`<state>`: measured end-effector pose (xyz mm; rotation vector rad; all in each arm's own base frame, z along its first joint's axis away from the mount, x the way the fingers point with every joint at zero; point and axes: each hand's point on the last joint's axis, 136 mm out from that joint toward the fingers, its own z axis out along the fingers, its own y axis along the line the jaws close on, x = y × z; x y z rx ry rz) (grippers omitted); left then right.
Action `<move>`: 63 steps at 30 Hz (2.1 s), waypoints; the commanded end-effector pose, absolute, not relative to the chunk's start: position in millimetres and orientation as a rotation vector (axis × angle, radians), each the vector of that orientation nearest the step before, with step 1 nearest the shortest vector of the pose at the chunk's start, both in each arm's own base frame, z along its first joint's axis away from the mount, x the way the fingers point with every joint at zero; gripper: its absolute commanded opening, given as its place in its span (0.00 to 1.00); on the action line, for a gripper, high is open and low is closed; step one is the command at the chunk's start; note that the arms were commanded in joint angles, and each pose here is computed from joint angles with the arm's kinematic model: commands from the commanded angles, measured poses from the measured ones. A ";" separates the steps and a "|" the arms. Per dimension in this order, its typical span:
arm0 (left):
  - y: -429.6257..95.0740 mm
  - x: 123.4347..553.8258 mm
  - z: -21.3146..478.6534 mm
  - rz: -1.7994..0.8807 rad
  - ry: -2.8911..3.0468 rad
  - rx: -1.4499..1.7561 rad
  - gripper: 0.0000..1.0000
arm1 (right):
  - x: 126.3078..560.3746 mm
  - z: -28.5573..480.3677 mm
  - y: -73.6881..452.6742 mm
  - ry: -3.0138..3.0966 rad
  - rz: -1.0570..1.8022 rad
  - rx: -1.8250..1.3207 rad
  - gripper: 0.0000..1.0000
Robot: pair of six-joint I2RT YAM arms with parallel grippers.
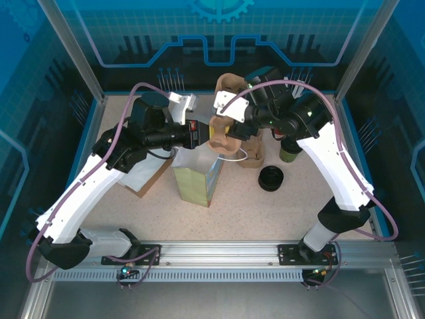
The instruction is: Pack the takeout coffee
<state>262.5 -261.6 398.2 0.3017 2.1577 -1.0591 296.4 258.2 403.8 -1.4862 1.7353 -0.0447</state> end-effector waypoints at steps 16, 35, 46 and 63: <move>-261.4 258.4 407.5 -1.081 2.119 0.295 0.00 | 300.4 398.7 278.7 1.732 0.029 -1.491 0.53; -238.0 253.4 424.1 -0.973 2.074 0.274 0.45 | 301.6 393.9 263.8 1.773 0.033 -1.456 0.45; -148.0 254.7 408.1 -0.787 2.174 -0.142 0.61 | 303.4 401.8 255.6 1.797 0.078 -1.366 0.45; -94.5 224.6 362.8 -0.651 2.301 -0.371 0.73 | 284.1 421.4 249.3 1.774 0.254 -1.193 0.44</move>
